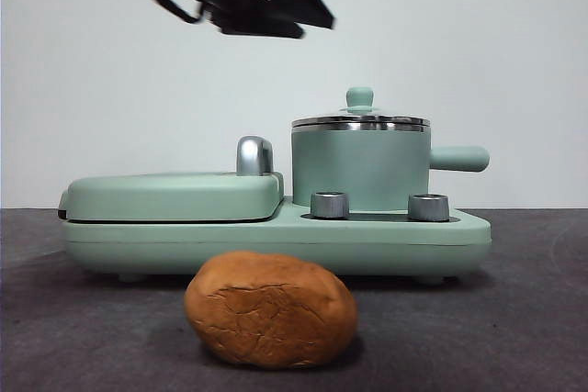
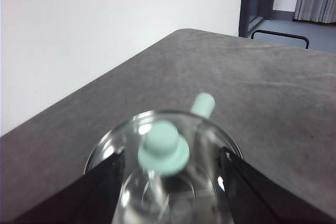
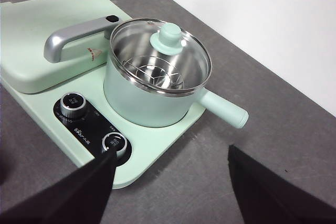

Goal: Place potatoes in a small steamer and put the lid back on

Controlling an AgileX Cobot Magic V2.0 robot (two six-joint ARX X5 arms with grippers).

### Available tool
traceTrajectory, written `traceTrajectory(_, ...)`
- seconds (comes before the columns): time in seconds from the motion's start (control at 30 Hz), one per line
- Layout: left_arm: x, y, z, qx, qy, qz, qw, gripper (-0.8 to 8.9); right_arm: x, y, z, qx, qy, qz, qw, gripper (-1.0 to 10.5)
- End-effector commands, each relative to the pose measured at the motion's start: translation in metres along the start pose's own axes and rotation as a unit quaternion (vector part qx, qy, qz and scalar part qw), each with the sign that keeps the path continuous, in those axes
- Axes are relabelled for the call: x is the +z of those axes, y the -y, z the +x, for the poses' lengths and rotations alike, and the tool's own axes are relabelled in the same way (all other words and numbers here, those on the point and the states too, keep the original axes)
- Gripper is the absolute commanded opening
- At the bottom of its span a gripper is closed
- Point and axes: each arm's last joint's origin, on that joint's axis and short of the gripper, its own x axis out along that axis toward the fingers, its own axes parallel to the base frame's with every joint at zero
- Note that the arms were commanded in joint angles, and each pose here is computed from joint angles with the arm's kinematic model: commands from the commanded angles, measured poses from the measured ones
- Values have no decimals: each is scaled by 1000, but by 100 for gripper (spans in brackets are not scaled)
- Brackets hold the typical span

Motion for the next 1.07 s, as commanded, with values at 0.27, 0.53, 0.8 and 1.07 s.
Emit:
traceTrajectory(0.27, 5, -7, 69, -21, 1, 1, 1000, 280, 6, 1, -2, -4, 13, 2, 1000, 336)
traceTrajectory(0.53, -11, -12, 94, -23, -11, -3, 1000, 280, 6, 1, -2, -4, 13, 2, 1000, 335)
traceTrajectory(0.8, -27, -11, 102, -28, -39, -13, 999, 280, 6, 1, -2, -4, 13, 2, 1000, 335)
traceTrajectory(1.07, -36, -11, 103, -29, -68, -22, 997, 279, 6, 1, -2, -4, 14, 2, 1000, 335)
